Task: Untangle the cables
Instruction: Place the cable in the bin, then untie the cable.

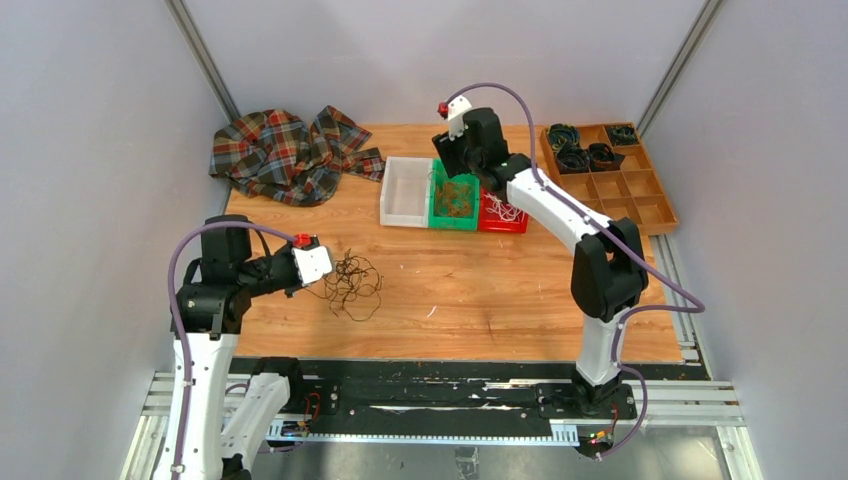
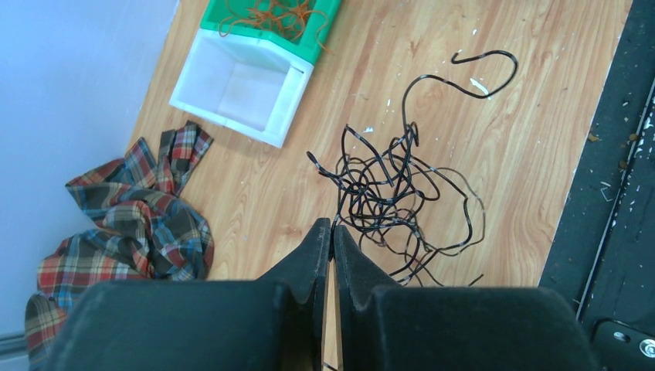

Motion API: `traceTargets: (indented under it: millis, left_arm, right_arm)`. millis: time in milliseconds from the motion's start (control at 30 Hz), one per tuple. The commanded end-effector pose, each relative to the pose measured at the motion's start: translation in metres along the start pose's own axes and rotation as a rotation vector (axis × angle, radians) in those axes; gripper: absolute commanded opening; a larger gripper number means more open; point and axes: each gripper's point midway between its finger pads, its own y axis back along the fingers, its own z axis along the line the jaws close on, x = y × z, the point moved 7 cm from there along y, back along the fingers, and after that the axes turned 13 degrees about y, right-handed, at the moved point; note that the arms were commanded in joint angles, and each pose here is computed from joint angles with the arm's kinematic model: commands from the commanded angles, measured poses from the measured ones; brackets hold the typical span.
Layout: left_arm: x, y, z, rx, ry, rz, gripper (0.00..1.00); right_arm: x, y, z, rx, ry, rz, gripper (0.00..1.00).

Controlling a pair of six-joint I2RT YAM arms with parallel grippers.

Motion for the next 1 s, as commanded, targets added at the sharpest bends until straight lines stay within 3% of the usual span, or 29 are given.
traceTargets:
  millis: [0,133,400,533,667,767,833,967]
  left_arm:
    - [-0.011,0.003,-0.002,0.009,-0.004,-0.042,0.08]
    - [-0.011,0.005,-0.003,-0.001,-0.004,-0.043,0.09]
    - [-0.016,0.005,-0.004,0.019,-0.015,-0.068,0.08]
    - [-0.017,0.003,-0.002,0.031,0.065,-0.065,0.09]
    - [-0.022,0.000,-0.002,0.064,0.121,-0.085,0.12]
    - [-0.026,-0.002,-0.001,0.089,0.147,-0.102,0.13]
    - [-0.029,-0.002,0.000,0.103,0.172,-0.109,0.14]
    - [-0.030,-0.003,0.000,0.111,0.165,-0.116,0.14]
  right_arm:
    - [-0.028,0.014,0.004,-0.080,-0.029,-0.056,0.63]
    - [-0.024,0.017,0.008,-0.103,-0.045,-0.041,0.63]
    - [-0.048,0.060,0.011,-0.165,-0.081,-0.233,0.65]
    - [-0.082,0.107,0.034,-0.330,-0.081,-0.416,0.66]
    - [-0.110,0.181,0.071,-0.479,0.033,-0.717,0.70]
    - [-0.113,0.227,0.096,-0.607,0.039,-0.861,0.74]
    - [-0.115,0.243,0.114,-0.690,0.046,-0.886,0.74]
    - [-0.102,0.238,0.153,-0.777,0.093,-0.787,0.74]
